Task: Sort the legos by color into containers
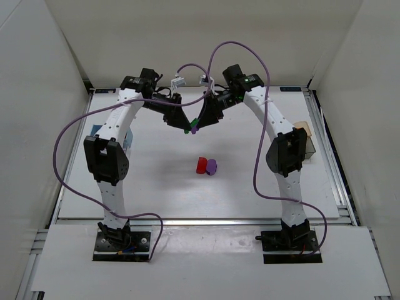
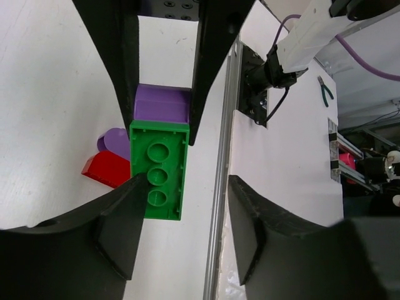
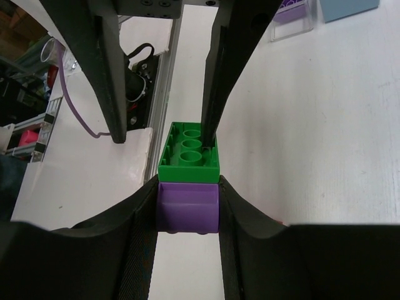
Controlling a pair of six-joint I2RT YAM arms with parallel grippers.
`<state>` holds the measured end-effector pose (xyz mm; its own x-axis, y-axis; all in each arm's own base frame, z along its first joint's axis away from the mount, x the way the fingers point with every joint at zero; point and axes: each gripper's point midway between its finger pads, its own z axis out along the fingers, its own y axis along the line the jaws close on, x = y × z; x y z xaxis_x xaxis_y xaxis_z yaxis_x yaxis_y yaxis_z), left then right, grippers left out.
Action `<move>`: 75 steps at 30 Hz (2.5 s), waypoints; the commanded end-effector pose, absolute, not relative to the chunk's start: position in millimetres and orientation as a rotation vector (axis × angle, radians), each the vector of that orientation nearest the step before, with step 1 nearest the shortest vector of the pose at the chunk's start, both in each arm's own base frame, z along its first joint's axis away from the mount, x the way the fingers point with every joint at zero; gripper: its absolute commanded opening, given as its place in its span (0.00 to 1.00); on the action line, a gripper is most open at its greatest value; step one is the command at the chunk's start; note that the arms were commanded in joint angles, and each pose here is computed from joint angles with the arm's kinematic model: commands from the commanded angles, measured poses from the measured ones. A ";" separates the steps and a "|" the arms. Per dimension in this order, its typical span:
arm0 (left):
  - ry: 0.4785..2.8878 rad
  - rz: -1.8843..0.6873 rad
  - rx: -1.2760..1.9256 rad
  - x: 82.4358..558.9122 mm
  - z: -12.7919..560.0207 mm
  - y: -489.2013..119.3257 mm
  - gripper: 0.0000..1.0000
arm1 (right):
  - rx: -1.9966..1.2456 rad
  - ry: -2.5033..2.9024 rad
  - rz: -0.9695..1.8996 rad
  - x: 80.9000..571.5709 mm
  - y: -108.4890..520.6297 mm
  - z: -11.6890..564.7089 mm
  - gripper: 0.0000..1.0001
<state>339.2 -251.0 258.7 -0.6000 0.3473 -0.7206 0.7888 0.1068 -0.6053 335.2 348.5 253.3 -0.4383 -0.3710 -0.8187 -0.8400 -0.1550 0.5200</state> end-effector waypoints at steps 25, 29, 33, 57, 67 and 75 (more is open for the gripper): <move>2.017 -1.267 1.072 360.2 252.5 -217.0 0.75 | -1.388 1.620 1.686 310.1 343.0 285.1 0.00; 1.946 -1.435 1.062 351.2 262.2 -228.2 0.75 | -1.388 1.616 1.687 311.9 344.8 284.7 0.00; 1.886 -1.552 1.058 343.1 276.6 -235.1 0.77 | -1.389 1.618 1.685 313.4 346.1 283.7 0.00; 1.934 -1.348 1.217 341.9 255.2 -242.0 0.88 | -1.395 1.604 1.663 314.7 346.4 289.3 0.00; 1.956 -1.387 1.214 334.8 246.3 -244.2 0.84 | -1.395 1.607 1.650 317.3 347.1 288.8 0.00; 1.933 -1.451 1.198 329.8 250.1 -248.0 0.57 | -1.395 1.612 1.649 318.2 347.4 286.3 0.00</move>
